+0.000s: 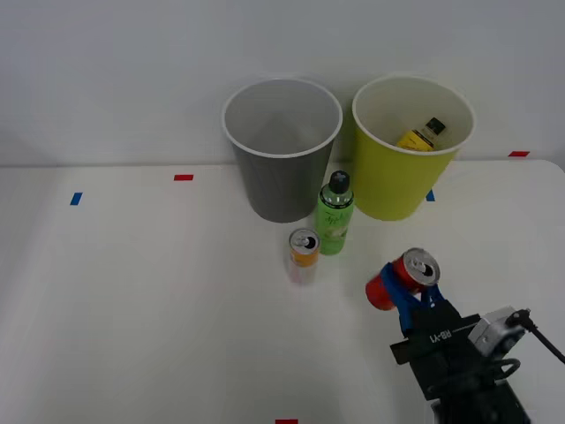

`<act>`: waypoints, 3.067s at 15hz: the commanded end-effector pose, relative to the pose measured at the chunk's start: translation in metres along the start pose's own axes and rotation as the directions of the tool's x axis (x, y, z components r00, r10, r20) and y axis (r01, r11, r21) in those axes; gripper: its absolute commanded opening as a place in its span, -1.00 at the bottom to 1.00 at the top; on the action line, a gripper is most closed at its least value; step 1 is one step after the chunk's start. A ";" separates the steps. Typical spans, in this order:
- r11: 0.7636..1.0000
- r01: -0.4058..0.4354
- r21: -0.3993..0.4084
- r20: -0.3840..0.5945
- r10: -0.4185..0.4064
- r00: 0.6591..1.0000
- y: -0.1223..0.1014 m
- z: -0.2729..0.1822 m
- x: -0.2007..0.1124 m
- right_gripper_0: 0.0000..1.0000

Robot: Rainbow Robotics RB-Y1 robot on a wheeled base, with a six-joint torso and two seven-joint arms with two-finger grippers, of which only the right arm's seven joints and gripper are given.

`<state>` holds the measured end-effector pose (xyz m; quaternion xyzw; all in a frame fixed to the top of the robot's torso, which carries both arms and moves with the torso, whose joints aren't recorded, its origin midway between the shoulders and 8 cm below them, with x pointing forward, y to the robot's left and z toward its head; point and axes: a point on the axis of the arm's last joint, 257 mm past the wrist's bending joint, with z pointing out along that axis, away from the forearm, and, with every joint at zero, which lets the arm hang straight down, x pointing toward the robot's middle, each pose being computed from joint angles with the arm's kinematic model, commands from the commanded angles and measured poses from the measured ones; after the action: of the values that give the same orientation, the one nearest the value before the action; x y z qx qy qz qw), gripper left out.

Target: Put cans in the gray bin, plastic bottles in the light green bin

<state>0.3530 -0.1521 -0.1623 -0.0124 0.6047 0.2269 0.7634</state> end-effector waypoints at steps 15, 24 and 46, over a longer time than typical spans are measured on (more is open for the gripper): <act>0.954 -0.232 -0.188 0.224 0.271 0.936 0.094 0.211 -0.121 -1.00; 0.967 -0.059 -0.247 0.076 0.080 0.994 0.131 0.274 -0.116 -1.00; 0.972 0.079 -0.223 -0.018 -0.085 0.996 0.123 0.281 -0.090 0.92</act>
<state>0.5516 0.0114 0.0274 -0.1289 0.5847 0.2570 0.7586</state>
